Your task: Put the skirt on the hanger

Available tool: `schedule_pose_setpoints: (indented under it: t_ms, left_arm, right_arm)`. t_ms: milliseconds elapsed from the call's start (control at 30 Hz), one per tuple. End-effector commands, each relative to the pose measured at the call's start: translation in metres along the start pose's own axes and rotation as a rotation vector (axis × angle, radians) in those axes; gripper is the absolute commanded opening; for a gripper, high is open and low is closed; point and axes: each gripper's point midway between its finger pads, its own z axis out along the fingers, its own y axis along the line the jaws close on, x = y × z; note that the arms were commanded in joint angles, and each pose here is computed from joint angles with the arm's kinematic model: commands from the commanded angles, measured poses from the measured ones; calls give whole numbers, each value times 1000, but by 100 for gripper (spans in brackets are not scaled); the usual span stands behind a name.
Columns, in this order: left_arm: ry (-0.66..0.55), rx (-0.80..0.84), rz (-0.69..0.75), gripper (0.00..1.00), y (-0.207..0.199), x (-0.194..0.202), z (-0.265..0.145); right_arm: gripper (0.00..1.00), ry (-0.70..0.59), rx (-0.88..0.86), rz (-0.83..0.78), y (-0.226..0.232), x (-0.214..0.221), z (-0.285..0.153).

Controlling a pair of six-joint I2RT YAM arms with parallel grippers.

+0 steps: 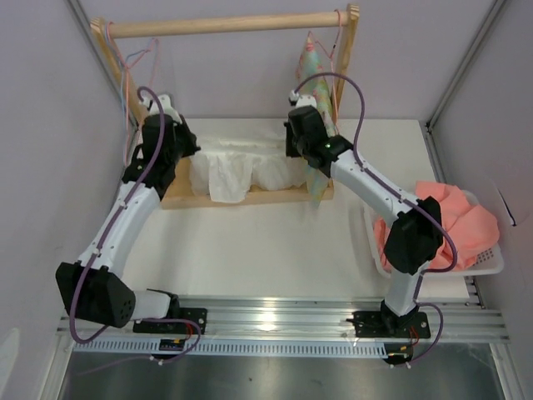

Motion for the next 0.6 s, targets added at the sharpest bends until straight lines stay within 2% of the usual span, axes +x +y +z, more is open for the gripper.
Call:
schedule_pose_setpoints:
  t_ms: [0, 33, 67, 133, 167, 333, 367, 567]
  left_arm:
    - [53, -68, -72, 0, 23, 33, -29]
    - [87, -68, -86, 0, 22, 45, -34]
    - [165, -90, -77, 0, 32, 81, -42]
    - [199, -71, -95, 0, 28, 101, -54]
    - [229, -69, -93, 0, 33, 122, -62]
    - [318, -99, -126, 0, 41, 168, -86]
    - [364, -115, -127, 0, 48, 189, -90]
    - [489, -153, -253, 0, 57, 247, -107]
  right_arm:
    - [0, 19, 44, 77, -16, 29, -31]
    - [0, 26, 39, 105, -16, 36, -41]
    - [0, 87, 49, 87, -17, 69, -43]
    - [0, 112, 51, 121, -17, 86, -57]
    - [0, 162, 50, 113, -18, 111, -60]
    - [0, 213, 64, 122, -18, 149, -81]
    - [0, 217, 74, 130, -20, 153, -86]
    - [0, 312, 107, 90, -25, 206, -97]
